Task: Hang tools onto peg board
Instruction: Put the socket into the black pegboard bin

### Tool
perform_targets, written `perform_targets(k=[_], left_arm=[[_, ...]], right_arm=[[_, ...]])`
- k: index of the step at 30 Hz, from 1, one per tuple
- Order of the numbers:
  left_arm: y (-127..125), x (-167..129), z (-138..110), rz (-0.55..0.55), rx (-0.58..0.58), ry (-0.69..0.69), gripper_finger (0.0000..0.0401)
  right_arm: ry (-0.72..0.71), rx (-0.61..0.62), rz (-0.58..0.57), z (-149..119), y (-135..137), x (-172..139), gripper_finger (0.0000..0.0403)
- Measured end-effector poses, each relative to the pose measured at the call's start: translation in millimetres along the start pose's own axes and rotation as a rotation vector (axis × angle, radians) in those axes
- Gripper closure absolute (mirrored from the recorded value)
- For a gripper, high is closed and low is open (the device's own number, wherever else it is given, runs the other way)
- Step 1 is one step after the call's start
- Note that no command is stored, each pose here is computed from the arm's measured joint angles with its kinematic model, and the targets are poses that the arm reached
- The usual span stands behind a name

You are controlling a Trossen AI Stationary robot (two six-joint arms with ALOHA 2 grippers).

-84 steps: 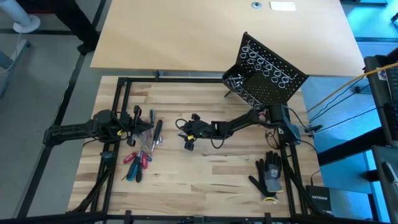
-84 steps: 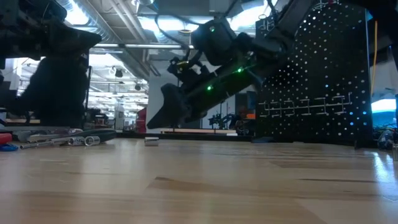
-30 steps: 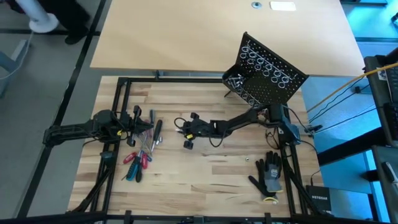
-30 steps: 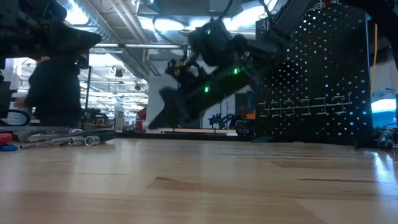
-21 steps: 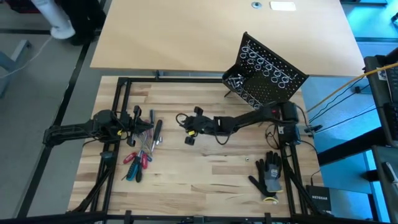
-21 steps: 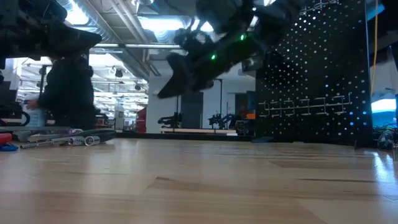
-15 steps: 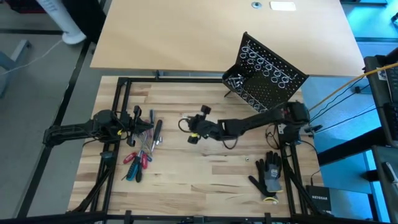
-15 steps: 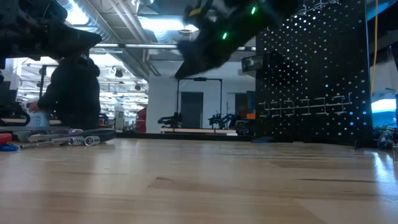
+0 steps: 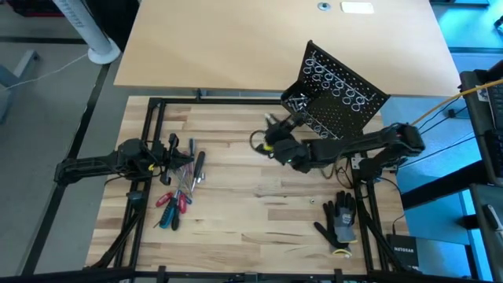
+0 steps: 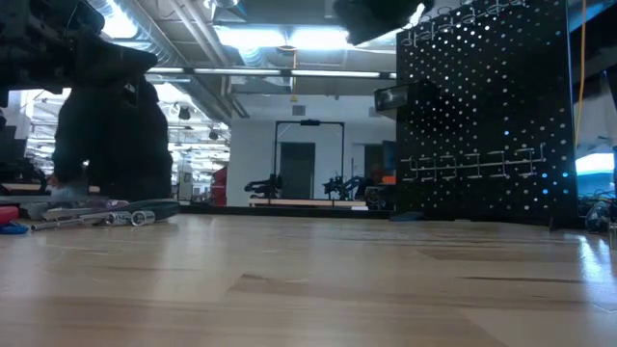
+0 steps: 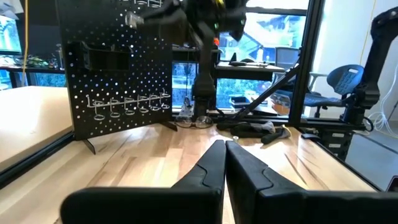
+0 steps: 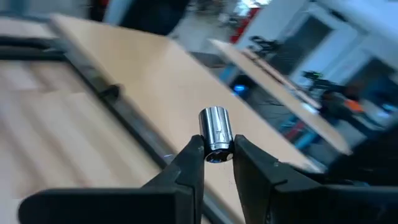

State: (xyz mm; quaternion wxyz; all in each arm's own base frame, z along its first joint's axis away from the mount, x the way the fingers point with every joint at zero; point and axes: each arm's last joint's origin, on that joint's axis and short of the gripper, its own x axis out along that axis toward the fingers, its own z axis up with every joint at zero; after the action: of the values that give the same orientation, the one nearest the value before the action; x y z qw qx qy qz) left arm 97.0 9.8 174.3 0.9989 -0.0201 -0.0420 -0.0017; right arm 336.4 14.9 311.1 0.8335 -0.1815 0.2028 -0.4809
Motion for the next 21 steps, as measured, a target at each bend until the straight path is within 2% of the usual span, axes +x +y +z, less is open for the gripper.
perform_targets(k=[5, 12, 21], left_arm=[[0.0, 0.0, 0.0, 0.000, 0.000, 0.000, 0.0400], [0.0, 0.0, -0.1, 0.000, 0.000, 0.001, 0.0400], [0.0, 0.0, 0.0, 0.000, 0.000, 0.001, 0.0400]], right_arm=[[0.002, 0.036, -0.112, 7.8, -28.6, -8.5, 0.0332], [0.045, 0.079, -0.170, 5.6, -58.9, 1.6, 0.0331], [0.229, 0.186, -0.096, -23.0, -82.7, 33.9, 0.0331]])
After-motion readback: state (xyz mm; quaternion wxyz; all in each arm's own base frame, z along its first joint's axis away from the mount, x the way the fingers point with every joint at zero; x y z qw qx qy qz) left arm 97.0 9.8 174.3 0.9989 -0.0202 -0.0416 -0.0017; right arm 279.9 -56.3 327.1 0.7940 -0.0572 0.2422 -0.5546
